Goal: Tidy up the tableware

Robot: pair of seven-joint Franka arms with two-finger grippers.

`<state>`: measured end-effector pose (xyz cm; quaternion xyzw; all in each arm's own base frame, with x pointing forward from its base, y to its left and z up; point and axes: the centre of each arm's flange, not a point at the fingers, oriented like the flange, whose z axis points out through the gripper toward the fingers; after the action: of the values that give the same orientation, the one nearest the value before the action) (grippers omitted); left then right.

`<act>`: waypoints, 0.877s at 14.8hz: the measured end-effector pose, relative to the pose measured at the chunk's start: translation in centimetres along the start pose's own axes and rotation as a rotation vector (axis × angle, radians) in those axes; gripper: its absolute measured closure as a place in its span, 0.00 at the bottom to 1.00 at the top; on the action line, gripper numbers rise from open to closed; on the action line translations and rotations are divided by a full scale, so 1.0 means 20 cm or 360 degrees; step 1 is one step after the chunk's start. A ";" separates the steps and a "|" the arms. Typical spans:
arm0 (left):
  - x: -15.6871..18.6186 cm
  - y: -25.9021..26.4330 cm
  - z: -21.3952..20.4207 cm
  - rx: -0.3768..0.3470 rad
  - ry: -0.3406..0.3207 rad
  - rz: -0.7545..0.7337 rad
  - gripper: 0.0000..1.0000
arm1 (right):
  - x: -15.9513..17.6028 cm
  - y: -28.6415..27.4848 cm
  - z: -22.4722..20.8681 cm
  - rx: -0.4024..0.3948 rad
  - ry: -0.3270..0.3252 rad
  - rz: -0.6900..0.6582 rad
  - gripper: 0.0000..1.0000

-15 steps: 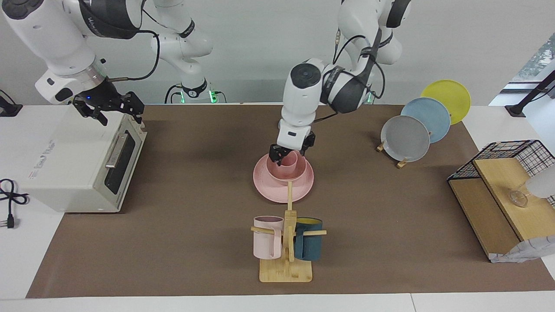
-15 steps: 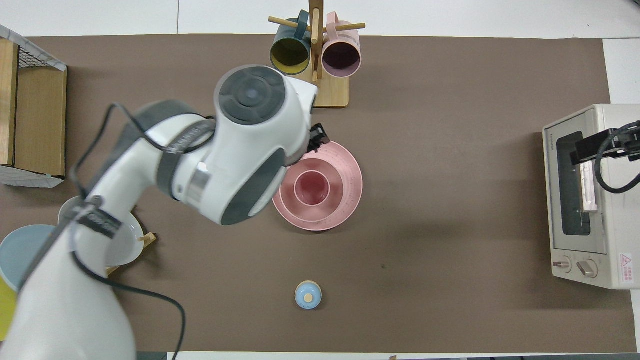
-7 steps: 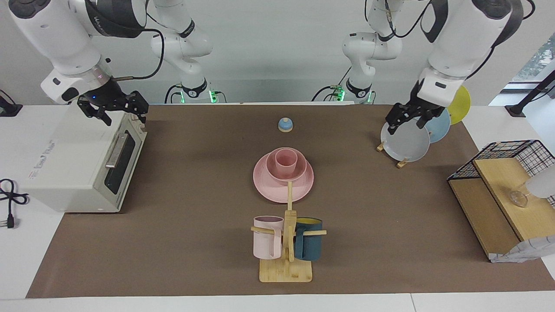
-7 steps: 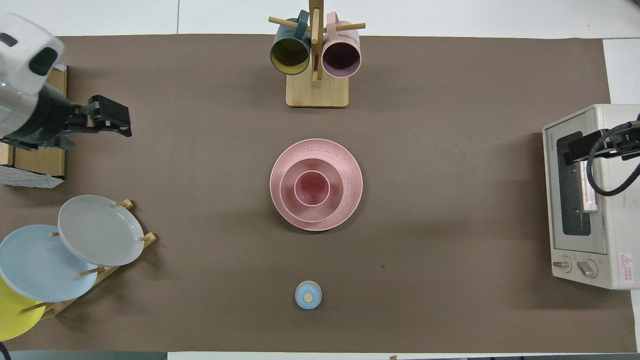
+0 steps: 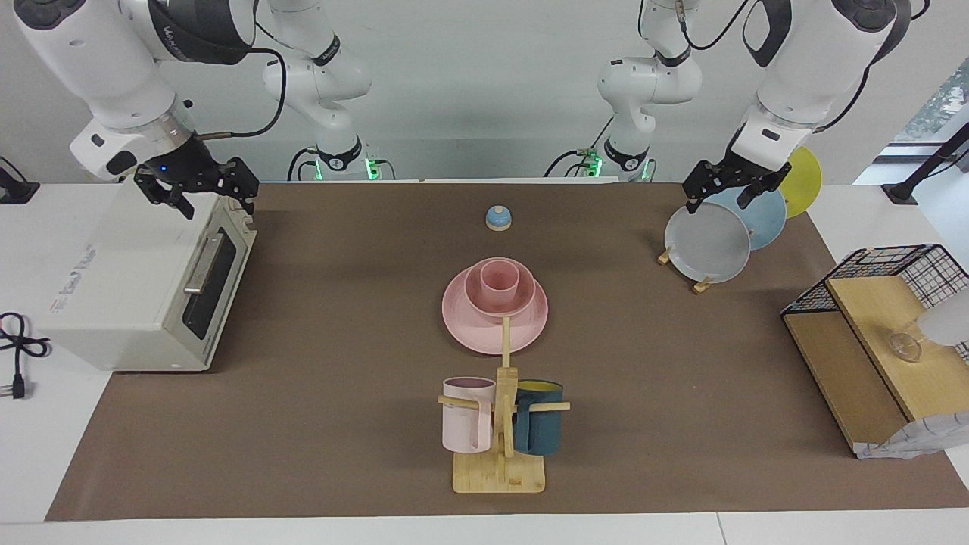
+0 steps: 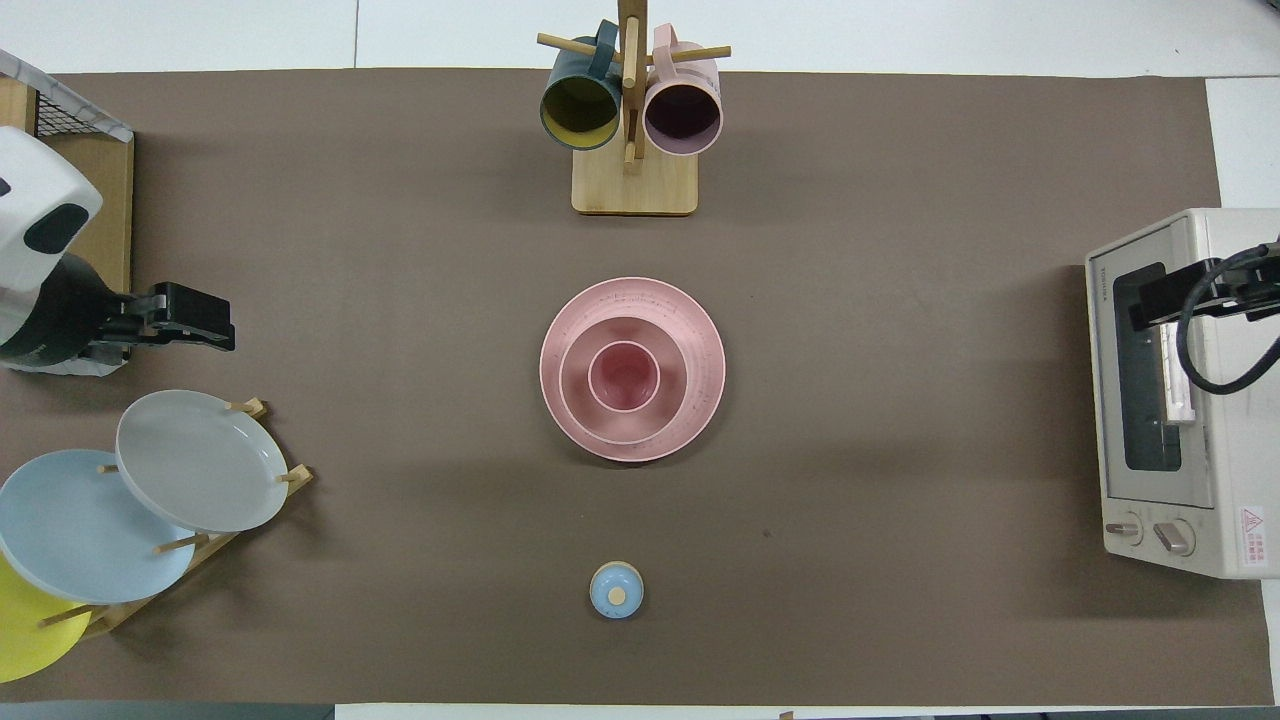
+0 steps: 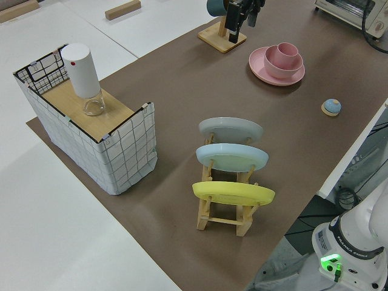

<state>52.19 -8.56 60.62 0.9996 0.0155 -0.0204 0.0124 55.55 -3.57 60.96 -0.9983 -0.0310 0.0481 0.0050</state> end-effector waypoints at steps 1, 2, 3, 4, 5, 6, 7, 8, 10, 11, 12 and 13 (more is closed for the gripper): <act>-0.01 0.00 -0.02 -0.0001 0.0008 0.0004 0.00 | -0.01 0.00 0.00 0.0002 -0.0011 0.0002 0.00; -0.01 0.00 -0.03 -0.0001 0.0007 0.0007 0.00 | -0.02 0.01 0.00 0.0005 -0.0026 0.0005 0.00; -0.02 0.00 -0.04 0.0001 -0.0002 0.0011 0.00 | -0.03 0.01 0.00 0.0008 -0.0037 0.0008 0.00; -0.03 0.01 -0.04 0.0004 -0.0015 0.0015 0.00 | -0.03 0.01 0.00 0.0009 -0.0039 0.0008 0.00; -0.04 0.01 -0.04 0.0007 -0.0027 0.0016 0.00 | -0.03 0.01 0.00 0.0009 -0.0037 0.0008 0.00; -0.04 0.01 -0.04 0.0008 -0.0036 0.0016 0.00 | -0.03 0.01 0.00 0.0009 -0.0036 0.0008 0.00; -0.04 0.01 -0.03 0.0010 -0.0043 0.0014 0.00 | -0.03 0.01 0.00 0.0009 -0.0035 0.0008 0.00; -0.04 0.00 -0.03 0.0010 -0.0044 0.0010 0.00 | -0.03 0.01 0.00 0.0009 -0.0035 0.0008 0.00; -0.04 -0.02 -0.04 0.0008 -0.0039 -0.0001 0.00 | -0.03 0.01 0.00 0.0009 -0.0035 0.0007 0.00; -0.03 -0.03 -0.05 0.0007 -0.0036 -0.0006 0.00 | -0.03 0.01 0.00 0.0009 -0.0035 0.0006 0.00; -0.03 -0.03 -0.05 0.0007 -0.0034 -0.0009 0.00 | -0.03 0.01 0.00 0.0009 -0.0035 0.0005 0.00; -0.03 -0.03 -0.05 0.0006 -0.0032 -0.0009 0.00 | -0.03 0.01 0.00 0.0009 -0.0035 0.0004 0.00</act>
<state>51.58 -7.85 61.70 0.9993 0.0182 -0.0307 0.0105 54.90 -3.73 61.10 -0.9978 -0.0297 0.0593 0.0073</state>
